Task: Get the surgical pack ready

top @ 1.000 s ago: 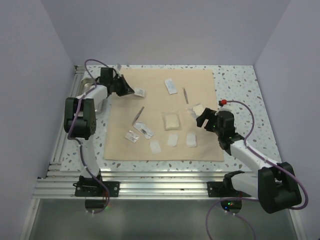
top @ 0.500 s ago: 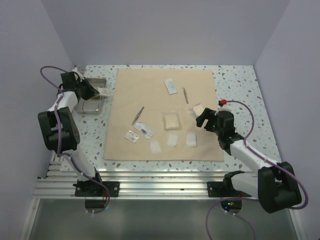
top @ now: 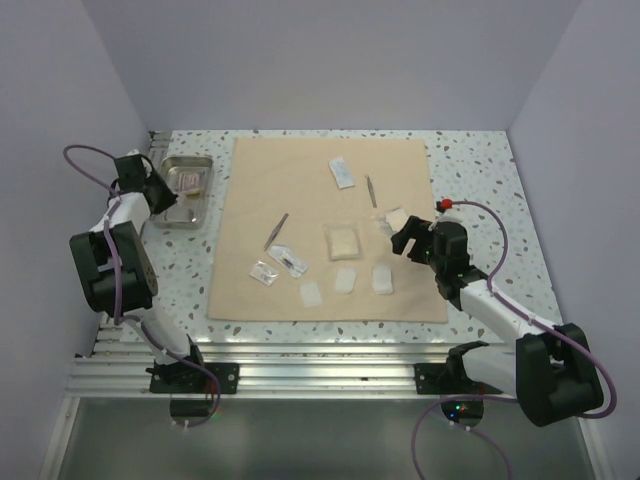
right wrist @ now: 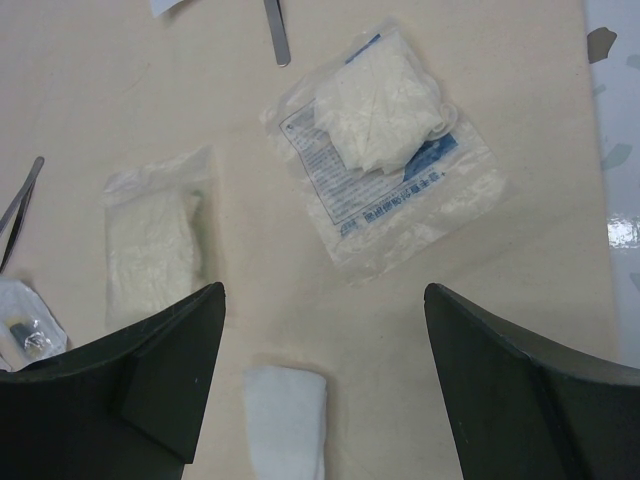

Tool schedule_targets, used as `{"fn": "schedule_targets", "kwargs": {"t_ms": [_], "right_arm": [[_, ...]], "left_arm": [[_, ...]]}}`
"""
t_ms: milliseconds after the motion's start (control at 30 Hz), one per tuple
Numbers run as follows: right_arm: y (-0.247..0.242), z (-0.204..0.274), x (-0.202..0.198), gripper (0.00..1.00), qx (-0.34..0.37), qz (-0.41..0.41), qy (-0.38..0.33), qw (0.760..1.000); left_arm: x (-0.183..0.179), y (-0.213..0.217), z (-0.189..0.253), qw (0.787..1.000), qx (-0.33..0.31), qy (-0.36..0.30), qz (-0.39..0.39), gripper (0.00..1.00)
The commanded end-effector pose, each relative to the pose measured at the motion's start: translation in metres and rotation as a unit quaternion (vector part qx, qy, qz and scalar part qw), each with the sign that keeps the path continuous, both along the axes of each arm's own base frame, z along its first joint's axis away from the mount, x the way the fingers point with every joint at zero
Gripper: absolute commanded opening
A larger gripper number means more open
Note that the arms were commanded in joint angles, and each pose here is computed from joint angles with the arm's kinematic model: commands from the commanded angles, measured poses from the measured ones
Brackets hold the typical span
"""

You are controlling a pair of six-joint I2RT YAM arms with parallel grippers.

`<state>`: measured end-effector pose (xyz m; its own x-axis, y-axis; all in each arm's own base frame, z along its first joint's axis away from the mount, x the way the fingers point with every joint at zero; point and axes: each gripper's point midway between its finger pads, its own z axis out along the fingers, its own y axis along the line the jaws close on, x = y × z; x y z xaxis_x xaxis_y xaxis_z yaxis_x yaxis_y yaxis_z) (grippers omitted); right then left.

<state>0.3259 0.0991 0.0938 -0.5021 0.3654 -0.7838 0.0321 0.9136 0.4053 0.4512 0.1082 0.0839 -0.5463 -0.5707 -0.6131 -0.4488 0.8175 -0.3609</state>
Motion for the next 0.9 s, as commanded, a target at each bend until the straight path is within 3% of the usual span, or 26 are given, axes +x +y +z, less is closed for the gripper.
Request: {"fn": "schedule_targets", "kwargs": {"t_ms": [0, 33, 67, 133, 400, 600, 733, 867], "right_arm": [[0.004, 0.008, 0.004, 0.84, 0.007, 0.002, -0.018, 1.0], [0.004, 0.01, 0.005, 0.84, 0.007, 0.002, -0.02, 1.0], [0.003, 0.008, 0.004, 0.84, 0.007, 0.002, -0.018, 1.0], [0.003, 0.009, 0.004, 0.84, 0.006, 0.002, -0.02, 1.0], [0.001, 0.011, 0.004, 0.84, 0.003, -0.002, -0.023, 1.0], [0.0, 0.01, 0.005, 0.84, 0.001, -0.004, -0.021, 1.0], [0.0, 0.01, 0.005, 0.84, -0.001, -0.005, -0.02, 1.0], [-0.002, 0.01, 0.005, 0.84, -0.004, -0.009, -0.02, 1.0]], "left_arm": [[0.0, 0.023, 0.028, 0.998, 0.054, -0.022, 0.029, 0.01], [0.003, 0.021, 0.03, 0.998, 0.052, -0.024, 0.018, 0.32], [0.003, 0.017, 0.026, 0.999, 0.045, -0.019, 0.008, 0.48], [0.004, 0.01, 0.028, 0.999, 0.043, -0.023, 0.002, 0.7], [0.014, -0.027, 0.071, 0.994, 0.104, -0.044, -0.014, 0.74], [0.041, -0.124, 0.097, 0.985, 0.102, -0.086, -0.106, 0.74], [0.067, -0.212, 0.085, 0.974, 0.016, -0.099, -0.204, 0.74], [0.083, -0.276, 0.064, 0.966, 0.012, -0.08, -0.246, 0.73]]}}
